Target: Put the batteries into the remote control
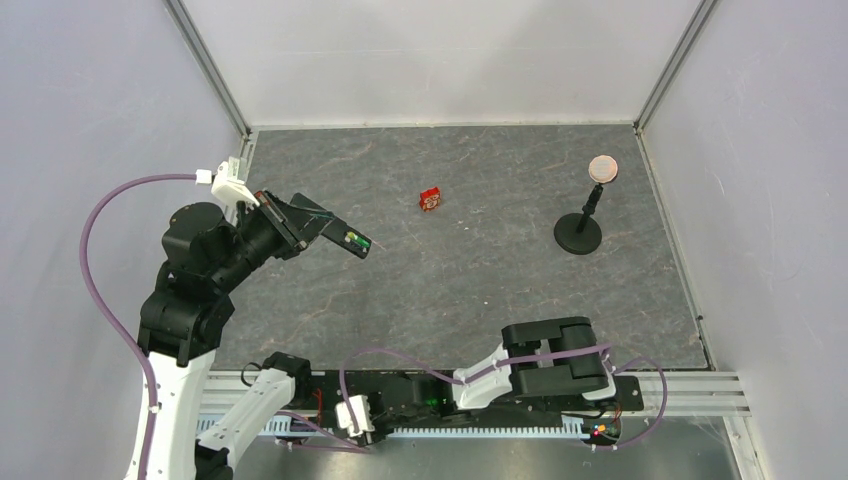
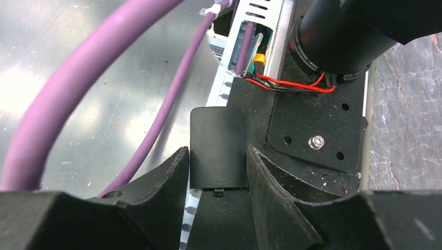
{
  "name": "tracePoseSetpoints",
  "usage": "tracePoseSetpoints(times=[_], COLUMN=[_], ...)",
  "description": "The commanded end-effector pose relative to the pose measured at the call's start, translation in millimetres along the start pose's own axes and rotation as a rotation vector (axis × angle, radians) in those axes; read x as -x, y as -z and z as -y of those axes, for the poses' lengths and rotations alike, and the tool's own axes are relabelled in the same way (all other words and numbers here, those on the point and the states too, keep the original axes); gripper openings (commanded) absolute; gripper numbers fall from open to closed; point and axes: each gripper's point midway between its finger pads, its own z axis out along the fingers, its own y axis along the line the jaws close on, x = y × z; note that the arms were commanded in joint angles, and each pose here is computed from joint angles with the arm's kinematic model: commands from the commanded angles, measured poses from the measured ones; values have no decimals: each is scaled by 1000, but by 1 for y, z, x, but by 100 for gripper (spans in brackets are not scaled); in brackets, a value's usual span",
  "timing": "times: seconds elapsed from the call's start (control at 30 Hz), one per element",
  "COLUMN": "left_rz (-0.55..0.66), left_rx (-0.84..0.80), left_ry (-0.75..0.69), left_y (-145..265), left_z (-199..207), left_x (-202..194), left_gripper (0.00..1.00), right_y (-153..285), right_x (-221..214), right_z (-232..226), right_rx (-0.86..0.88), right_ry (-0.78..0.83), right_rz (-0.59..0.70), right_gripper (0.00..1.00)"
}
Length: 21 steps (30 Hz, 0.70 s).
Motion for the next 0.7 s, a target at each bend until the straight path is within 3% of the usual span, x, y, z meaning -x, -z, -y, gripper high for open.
tracePoseSetpoints(times=[0.0, 0.13, 0.37, 0.67], left_rz=[15, 17, 24, 29], left_rx=[-26, -25, -23, -25], left_ry=[-62, -67, -75, -78], left_y=[3, 4, 6, 8], left_z=[6, 6, 4, 4], left_x=[5, 6, 5, 4], left_gripper=[2, 2, 2, 2], right_y=[-8, -5, 0, -6], right_x=[-7, -19, -34, -48], right_z=[15, 11, 11, 4], right_rx=[-62, -39, -23, 48], right_ry=[-2, -13, -37, -79], right_rz=[-51, -105, -176, -257], right_gripper=[44, 36, 56, 57])
